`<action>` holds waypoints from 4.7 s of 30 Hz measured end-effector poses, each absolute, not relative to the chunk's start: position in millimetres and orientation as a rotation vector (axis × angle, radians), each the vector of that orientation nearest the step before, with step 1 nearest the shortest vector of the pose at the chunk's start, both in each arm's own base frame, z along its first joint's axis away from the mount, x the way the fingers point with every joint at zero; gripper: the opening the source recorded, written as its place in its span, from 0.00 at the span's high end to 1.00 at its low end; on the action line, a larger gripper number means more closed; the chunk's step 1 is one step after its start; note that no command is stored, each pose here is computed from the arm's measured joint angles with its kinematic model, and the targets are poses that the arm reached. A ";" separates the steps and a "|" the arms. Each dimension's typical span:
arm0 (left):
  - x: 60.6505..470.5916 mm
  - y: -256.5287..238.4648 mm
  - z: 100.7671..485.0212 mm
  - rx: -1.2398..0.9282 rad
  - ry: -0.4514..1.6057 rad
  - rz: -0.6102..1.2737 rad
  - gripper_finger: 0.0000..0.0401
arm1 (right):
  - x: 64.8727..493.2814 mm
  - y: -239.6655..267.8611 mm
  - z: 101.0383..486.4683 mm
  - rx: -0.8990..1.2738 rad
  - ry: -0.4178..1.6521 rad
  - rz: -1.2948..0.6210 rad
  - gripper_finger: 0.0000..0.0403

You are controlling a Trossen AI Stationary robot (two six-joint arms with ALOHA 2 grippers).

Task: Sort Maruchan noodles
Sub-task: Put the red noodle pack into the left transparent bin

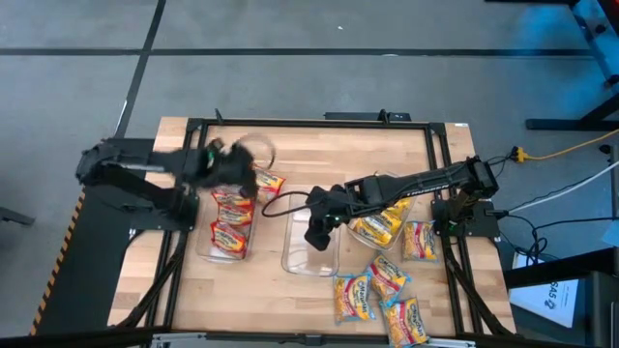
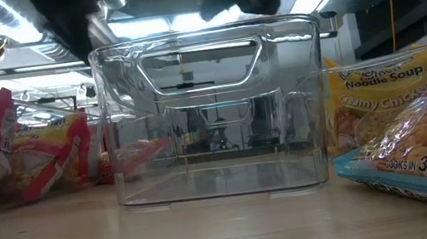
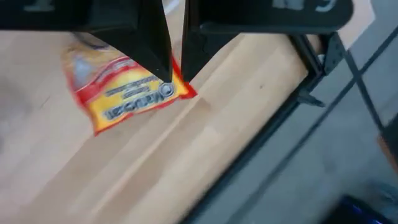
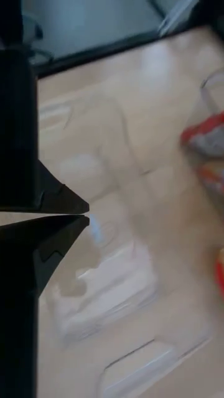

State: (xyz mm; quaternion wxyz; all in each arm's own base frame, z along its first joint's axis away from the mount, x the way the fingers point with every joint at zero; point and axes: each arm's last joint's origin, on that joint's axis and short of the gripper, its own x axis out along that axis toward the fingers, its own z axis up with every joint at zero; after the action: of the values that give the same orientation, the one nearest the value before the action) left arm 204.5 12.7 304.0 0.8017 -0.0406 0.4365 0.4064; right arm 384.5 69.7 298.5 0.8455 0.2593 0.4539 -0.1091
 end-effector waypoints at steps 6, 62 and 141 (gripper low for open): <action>219.1 98.6 291.1 -0.213 1.051 0.637 0.93 | 389.7 70.1 302.5 0.501 0.898 -0.175 0.96; 238.8 134.2 227.0 -0.161 1.410 0.280 1.00 | 387.2 21.2 296.7 0.488 1.000 -0.201 0.96; 167.9 -112.8 332.5 -0.520 1.384 0.206 1.00 | 384.9 42.3 296.4 0.443 1.013 -0.169 0.96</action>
State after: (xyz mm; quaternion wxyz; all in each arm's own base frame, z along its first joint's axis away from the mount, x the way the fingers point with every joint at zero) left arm 167.9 -112.8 332.5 0.7340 -0.2366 0.6297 0.0938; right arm 384.9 42.3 296.4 0.8475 0.2104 0.4807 -0.0800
